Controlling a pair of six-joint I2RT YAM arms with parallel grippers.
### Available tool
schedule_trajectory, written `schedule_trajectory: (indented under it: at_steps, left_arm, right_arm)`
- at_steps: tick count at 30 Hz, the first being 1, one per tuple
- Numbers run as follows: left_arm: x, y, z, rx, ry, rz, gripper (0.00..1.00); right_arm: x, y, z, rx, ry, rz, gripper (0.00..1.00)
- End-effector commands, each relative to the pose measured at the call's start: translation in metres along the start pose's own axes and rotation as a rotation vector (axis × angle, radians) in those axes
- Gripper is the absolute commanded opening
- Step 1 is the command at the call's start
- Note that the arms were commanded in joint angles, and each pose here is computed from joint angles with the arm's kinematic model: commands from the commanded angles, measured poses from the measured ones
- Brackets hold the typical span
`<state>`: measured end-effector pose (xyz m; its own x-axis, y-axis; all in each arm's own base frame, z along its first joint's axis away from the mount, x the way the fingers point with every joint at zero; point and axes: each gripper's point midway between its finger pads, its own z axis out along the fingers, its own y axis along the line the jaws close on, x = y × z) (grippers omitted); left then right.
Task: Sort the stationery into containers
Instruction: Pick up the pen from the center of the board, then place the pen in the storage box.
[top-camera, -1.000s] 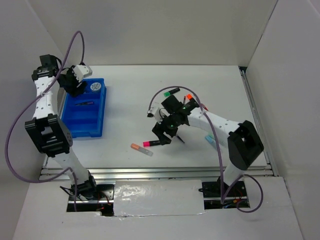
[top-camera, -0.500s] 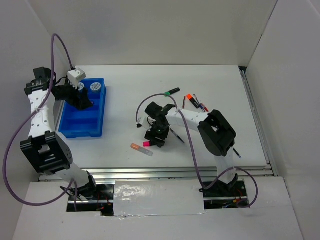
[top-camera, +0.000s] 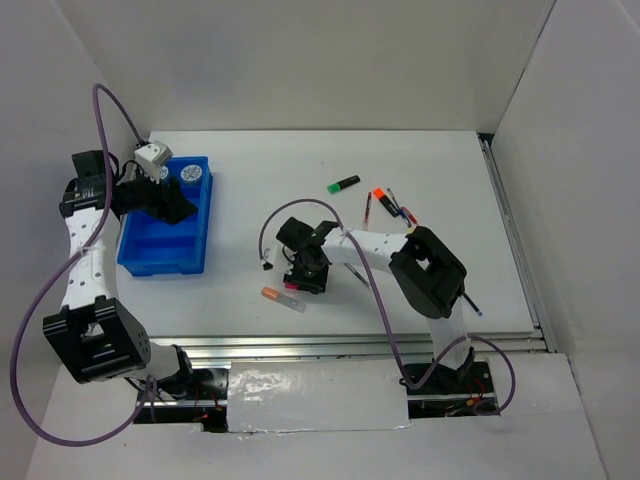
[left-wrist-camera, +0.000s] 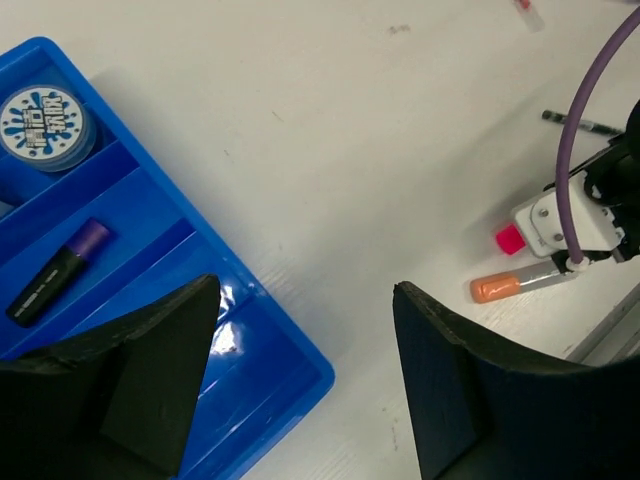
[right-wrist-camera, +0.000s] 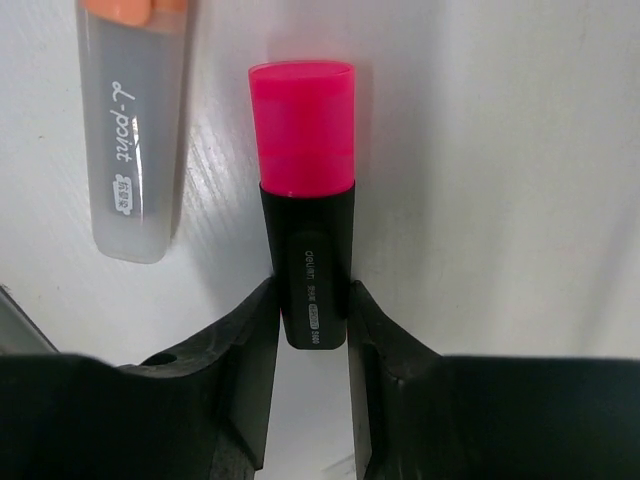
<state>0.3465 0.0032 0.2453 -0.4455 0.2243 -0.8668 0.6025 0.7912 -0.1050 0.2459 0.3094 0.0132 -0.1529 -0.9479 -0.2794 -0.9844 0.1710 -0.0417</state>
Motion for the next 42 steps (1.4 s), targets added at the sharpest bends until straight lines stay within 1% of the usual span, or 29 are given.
schedule_trajectory:
  at_steps: [1, 2, 3, 4, 5, 6, 7, 8, 9, 10, 11, 12, 13, 15, 16, 19, 20, 22, 24, 26, 29, 32, 36, 37, 38, 39, 40, 41, 42]
  left_arm:
    - [-0.021, -0.01, 0.001, 0.019, -0.095, -0.079, 0.81]
    - [-0.032, -0.012, 0.001, 0.008, -0.13, -0.112, 0.79]
    - [-0.031, -0.016, 0.004, 0.017, -0.136, -0.135, 0.78]
    - [-0.035, -0.022, 0.006, 0.028, -0.149, -0.151, 0.78]
    - [-0.044, -0.032, 0.01, 0.038, -0.183, -0.175, 0.78]
    - [-0.049, -0.038, 0.012, 0.046, -0.2, -0.181, 0.78]
    - [-0.055, -0.053, 0.018, 0.073, -0.211, -0.212, 0.78]
    - [-0.053, -0.064, 0.02, 0.084, -0.219, -0.269, 0.77]
    - [-0.061, -0.065, 0.023, 0.066, -0.25, -0.259, 0.77]
    - [-0.063, -0.081, 0.03, 0.095, -0.247, -0.271, 0.77]
    - [-0.063, -0.091, 0.034, 0.108, -0.246, -0.316, 0.77]
    - [-0.066, -0.09, 0.038, 0.069, -0.254, -0.323, 0.77]
    - [-0.069, -0.112, 0.047, 0.104, -0.241, -0.314, 0.77]
    - [-0.075, -0.117, 0.058, 0.075, -0.241, -0.352, 0.76]
    - [-0.077, -0.128, 0.064, 0.094, -0.23, -0.362, 0.76]
    - [-0.083, -0.134, 0.089, 0.111, -0.195, -0.468, 0.77]
    - [-0.087, -0.138, 0.094, 0.127, -0.192, -0.483, 0.77]
    - [-0.095, -0.151, 0.109, 0.167, -0.171, -0.494, 0.75]
    - [-0.103, -0.167, 0.117, 0.208, -0.163, -0.475, 0.75]
    - [-0.107, -0.173, 0.127, 0.217, -0.15, -0.463, 0.74]
    - [-0.103, -0.181, 0.141, 0.245, -0.117, -0.48, 0.73]
    - [-0.095, -0.181, 0.152, 0.262, -0.095, -0.515, 0.68]
    - [-0.078, -0.185, 0.161, 0.274, -0.053, -0.524, 0.56]
    - [-0.077, -0.186, 0.161, 0.277, -0.047, -0.523, 0.47]
    - [-0.074, -0.187, 0.161, 0.283, -0.04, -0.521, 0.42]
    - [-0.075, -0.187, 0.16, 0.285, -0.043, -0.516, 0.31]
    - [-0.075, -0.188, 0.159, 0.291, -0.041, -0.51, 0.26]
    - [-0.076, -0.189, 0.157, 0.297, -0.044, -0.501, 0.21]
    - [-0.074, -0.188, 0.156, 0.3, -0.036, -0.49, 0.15]
  right_arm:
    - [0.01, -0.006, 0.014, -0.024, 0.03, 0.048, 0.11]
    - [0.0, -0.013, -0.001, -0.055, -0.036, 0.12, 0.07]
    - [-0.003, -0.014, -0.013, -0.086, -0.066, 0.166, 0.06]
    - [-0.017, -0.022, -0.03, -0.093, -0.132, 0.237, 0.02]
    - [-0.021, -0.039, -0.053, -0.084, -0.203, 0.302, 0.0]
    - [-0.034, -0.045, -0.071, -0.104, -0.288, 0.339, 0.0]
    - [-0.04, -0.054, -0.086, -0.1, -0.348, 0.416, 0.0]
    - [-0.047, -0.062, -0.113, -0.077, -0.43, 0.448, 0.0]
    - [-0.052, -0.081, -0.13, -0.051, -0.519, 0.493, 0.0]
    - [-0.052, -0.084, -0.137, -0.06, -0.557, 0.579, 0.0]
    - [-0.055, -0.089, -0.156, -0.045, -0.617, 0.608, 0.0]
    - [-0.057, -0.102, -0.168, -0.037, -0.681, 0.635, 0.0]
    - [-0.058, -0.1, -0.172, -0.066, -0.705, 0.706, 0.0]
    - [-0.061, -0.104, -0.186, -0.083, -0.769, 0.765, 0.0]
    - [-0.064, -0.103, -0.189, -0.092, -0.785, 0.776, 0.0]
    - [-0.075, -0.097, -0.202, -0.118, -0.837, 0.803, 0.0]
    - [-0.08, -0.096, -0.205, -0.118, -0.859, 0.804, 0.0]
    - [-0.085, -0.091, -0.206, -0.121, -0.867, 0.825, 0.0]
    - [-0.089, -0.089, -0.207, -0.116, -0.867, 0.838, 0.0]
    - [-0.093, -0.084, -0.207, -0.113, -0.857, 0.838, 0.0]
    - [-0.099, -0.078, -0.213, -0.116, -0.88, 0.827, 0.0]
    - [-0.1, -0.074, -0.216, -0.109, -0.885, 0.827, 0.0]
    - [-0.1, -0.074, -0.216, -0.109, -0.887, 0.834, 0.0]
    - [-0.1, -0.075, -0.216, -0.109, -0.888, 0.834, 0.0]
    - [-0.102, -0.075, -0.216, -0.109, -0.891, 0.831, 0.0]
    - [-0.102, -0.074, -0.216, -0.119, -0.89, 0.828, 0.0]
    - [-0.104, -0.074, -0.216, -0.123, -0.89, 0.826, 0.0]
    - [-0.105, -0.074, -0.218, -0.129, -0.887, 0.816, 0.02]
    - [-0.107, -0.071, -0.215, -0.151, -0.878, 0.806, 0.08]
